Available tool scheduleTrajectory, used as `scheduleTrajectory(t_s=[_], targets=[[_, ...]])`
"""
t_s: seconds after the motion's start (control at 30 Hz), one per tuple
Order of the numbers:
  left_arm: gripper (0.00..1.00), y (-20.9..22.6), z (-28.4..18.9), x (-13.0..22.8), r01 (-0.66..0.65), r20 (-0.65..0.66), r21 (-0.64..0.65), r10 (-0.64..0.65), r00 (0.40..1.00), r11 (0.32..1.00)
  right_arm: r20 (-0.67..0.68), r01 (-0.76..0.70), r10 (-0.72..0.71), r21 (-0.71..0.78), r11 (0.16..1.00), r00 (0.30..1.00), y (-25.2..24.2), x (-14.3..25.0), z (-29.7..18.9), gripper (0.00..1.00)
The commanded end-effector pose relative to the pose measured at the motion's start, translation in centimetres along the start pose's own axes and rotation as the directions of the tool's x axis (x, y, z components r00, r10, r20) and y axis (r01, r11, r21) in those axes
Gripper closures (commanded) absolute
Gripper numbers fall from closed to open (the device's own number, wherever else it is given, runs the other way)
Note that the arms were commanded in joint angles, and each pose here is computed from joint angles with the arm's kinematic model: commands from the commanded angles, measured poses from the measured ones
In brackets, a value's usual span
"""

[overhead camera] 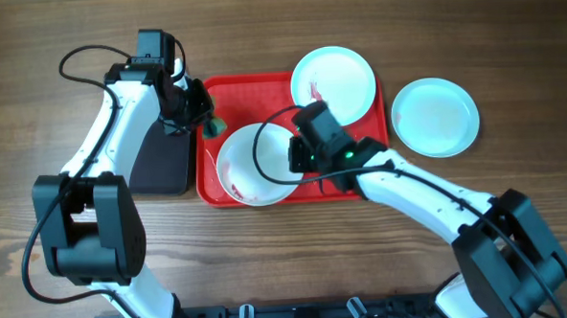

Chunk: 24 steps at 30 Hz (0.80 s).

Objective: Clean dirty plates on tray and stack at the side
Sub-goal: 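Lower the plate back onto the red tray with the right gripper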

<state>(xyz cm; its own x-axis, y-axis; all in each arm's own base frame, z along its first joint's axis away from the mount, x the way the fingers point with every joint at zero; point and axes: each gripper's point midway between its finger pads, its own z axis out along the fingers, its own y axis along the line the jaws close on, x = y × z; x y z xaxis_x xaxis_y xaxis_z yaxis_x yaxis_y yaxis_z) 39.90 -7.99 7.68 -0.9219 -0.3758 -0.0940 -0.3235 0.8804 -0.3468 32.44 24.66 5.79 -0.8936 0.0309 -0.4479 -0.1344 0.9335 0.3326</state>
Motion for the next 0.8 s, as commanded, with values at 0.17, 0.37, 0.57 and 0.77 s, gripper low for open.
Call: scheduleTrajectory(t_s=[0.17,0.37,0.57,0.77], targets=[[0.96,-0.6,-1.4,-0.6,-0.036,0.041,0.013,0.035,0.999,0.999,-0.055,0.277,-0.288,-0.157,0.948,0.956,-1.3,0.1,3.7,0.66],[0.96,-0.6,-1.4,-0.5,-0.034,0.035,0.01,0.033,0.999,0.999,-0.082,0.276,-0.291,-0.155,0.948,0.953,-2.1,1.2,6.5,0.67],[0.96,-0.2,-1.4,-0.5,-0.032,0.039,-0.009,0.032,0.999,0.999,-0.022,0.289,-0.297,-0.166,0.943,0.955,-1.4,0.0,6.8,0.7],[0.96,-0.2,-1.4,-0.4,-0.031,0.037,-0.01,0.031,0.999,0.999,-0.064,0.087,-0.095,-0.115,0.99,0.993,-2.3,0.2,6.9,0.96]])
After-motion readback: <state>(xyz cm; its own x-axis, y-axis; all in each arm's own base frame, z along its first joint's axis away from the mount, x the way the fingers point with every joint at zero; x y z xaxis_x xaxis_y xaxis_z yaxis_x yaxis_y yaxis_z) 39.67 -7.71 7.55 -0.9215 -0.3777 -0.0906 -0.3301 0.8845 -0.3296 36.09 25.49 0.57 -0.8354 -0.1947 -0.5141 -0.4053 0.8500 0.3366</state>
